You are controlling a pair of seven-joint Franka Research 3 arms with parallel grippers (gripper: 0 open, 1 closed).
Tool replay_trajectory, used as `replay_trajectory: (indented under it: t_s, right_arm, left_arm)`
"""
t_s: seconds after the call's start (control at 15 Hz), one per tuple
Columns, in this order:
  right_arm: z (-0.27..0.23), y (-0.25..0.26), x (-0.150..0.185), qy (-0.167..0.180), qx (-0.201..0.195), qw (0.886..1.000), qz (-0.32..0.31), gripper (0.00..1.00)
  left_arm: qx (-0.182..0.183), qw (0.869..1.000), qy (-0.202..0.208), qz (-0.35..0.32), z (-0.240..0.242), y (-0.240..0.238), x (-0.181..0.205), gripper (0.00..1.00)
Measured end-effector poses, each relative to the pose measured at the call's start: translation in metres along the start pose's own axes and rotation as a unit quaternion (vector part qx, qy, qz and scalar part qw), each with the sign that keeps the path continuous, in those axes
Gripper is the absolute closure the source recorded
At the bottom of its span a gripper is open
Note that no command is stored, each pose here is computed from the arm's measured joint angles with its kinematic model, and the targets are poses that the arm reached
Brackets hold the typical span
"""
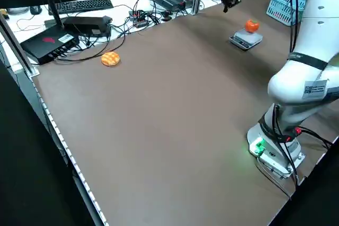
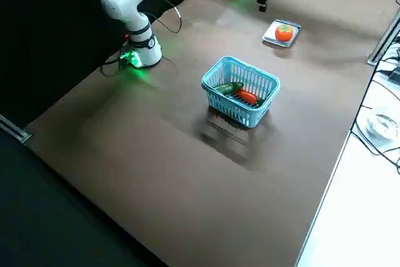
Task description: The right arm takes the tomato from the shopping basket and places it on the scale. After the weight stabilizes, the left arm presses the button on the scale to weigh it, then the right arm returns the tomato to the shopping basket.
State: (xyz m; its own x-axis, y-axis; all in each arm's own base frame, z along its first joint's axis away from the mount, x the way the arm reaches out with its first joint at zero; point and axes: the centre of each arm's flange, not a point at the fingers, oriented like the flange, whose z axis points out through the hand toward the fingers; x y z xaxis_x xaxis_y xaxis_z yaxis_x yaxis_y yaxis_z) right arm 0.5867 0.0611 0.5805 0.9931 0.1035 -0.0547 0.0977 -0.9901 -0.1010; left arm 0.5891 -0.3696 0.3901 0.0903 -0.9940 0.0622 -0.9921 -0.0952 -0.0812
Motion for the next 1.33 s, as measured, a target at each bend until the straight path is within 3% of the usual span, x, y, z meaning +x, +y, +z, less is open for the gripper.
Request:
replay_trajectory:
  t_s: [0.13, 0.2, 0.4, 0.47, 0.73, 1.0, 1.2, 1.33]
  right_arm:
    - [0.027, -0.022, 0.012, -0.003, 0.073, 0.997, 0.0, 0.02]
    - [0.046, -0.029, 0.018, -0.01, 0.104, 0.995, 0.004, 0.01]
    - [0.111, -0.054, 0.035, -0.038, 0.175, 0.984, 0.018, 0.0]
    - [0.15, -0.069, 0.043, -0.043, 0.213, 0.976, 0.0, 0.0]
    - [0.222, -0.1, 0.052, -0.041, 0.275, 0.959, -0.044, 0.0]
    - [0.29, -0.121, 0.058, -0.032, 0.332, 0.94, -0.07, 0.0]
    - [0.341, -0.125, 0.059, -0.025, 0.379, 0.921, -0.086, 0.0]
    - [0.364, -0.131, 0.059, -0.019, 0.391, 0.917, -0.083, 0.0]
  left_arm:
    - [-0.001, 1.0, -0.007, -0.019, -0.02, -0.012, -0.024, 0.89]
    - [-0.002, 1.0, -0.01, -0.029, -0.029, -0.018, -0.037, 0.81]
    - [-0.009, 0.997, -0.024, -0.071, -0.055, -0.04, -0.091, 0.54]
    - [-0.016, 0.994, -0.034, -0.105, -0.073, -0.054, -0.134, 0.37]
    - [-0.014, 0.983, -0.043, -0.179, -0.11, -0.079, -0.231, 0.01]
    - [-0.019, 0.971, -0.052, -0.231, -0.137, -0.083, -0.301, 0.0]
    - [-0.021, 0.969, -0.055, -0.241, -0.148, -0.08, -0.312, 0.0]
    - [-0.024, 0.966, -0.057, -0.249, -0.149, -0.078, -0.315, 0.0]
